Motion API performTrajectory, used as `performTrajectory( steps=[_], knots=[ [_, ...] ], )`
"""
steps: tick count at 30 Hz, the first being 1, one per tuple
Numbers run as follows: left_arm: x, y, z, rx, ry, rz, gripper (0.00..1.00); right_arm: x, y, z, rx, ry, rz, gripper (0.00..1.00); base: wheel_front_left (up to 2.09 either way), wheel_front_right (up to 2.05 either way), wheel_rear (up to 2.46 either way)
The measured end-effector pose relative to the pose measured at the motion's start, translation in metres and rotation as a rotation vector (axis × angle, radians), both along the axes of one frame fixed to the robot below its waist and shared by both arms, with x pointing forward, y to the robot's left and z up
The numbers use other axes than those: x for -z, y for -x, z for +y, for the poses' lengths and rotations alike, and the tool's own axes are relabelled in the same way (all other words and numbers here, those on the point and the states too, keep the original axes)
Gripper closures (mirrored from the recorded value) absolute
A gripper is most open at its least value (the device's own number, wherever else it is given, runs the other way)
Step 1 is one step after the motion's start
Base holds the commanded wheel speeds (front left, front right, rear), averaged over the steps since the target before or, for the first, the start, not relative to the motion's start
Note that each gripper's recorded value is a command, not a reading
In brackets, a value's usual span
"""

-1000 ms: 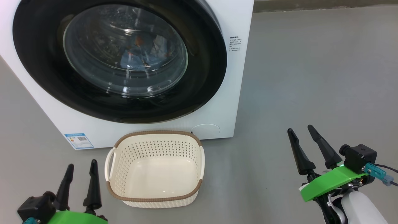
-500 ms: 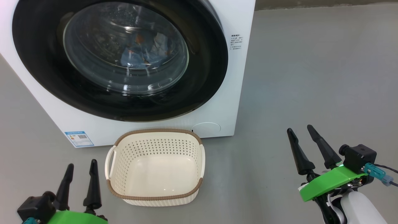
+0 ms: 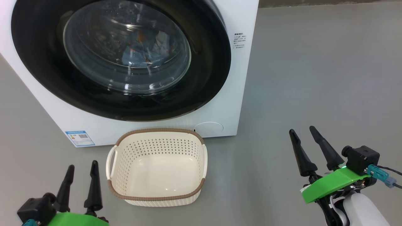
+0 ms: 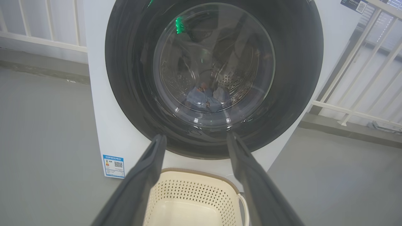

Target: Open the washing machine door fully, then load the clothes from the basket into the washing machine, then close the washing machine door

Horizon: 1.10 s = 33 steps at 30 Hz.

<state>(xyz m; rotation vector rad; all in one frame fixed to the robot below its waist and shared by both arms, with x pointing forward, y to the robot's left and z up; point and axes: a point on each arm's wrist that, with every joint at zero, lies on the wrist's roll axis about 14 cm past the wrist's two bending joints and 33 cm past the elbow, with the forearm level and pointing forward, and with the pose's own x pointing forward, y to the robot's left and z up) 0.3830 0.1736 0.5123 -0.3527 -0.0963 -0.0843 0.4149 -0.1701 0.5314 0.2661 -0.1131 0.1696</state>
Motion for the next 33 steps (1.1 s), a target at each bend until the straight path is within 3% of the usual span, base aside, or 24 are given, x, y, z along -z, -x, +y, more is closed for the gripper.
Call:
performTrajectory(
  steps=[9, 10, 16, 33],
  knots=[
    [0.002, -0.001, 0.001, -0.002, 0.0, 0.005, 0.0, 0.003, -0.001, 0.001, -0.003, 0.017, 0.005, 0.0, 0.0, 0.0, 0.0],
    [0.004, 0.0, 0.0, -0.002, 0.002, 0.013, 1.0, 0.005, -0.001, 0.002, -0.002, 0.016, 0.012, 1.0, 0.0, 0.0, 0.0],
    [0.034, 0.011, -0.007, -0.003, 0.043, 0.109, 1.0, 0.043, 0.014, 0.002, 0.008, 0.0, 0.128, 1.0, 0.0, 0.0, 0.0],
    [0.039, 0.013, 0.0, -0.032, 0.199, 0.153, 1.0, 0.041, 0.013, -0.006, 0.051, -0.187, 0.163, 1.0, 0.0, 0.0, 0.0]
  ],
)
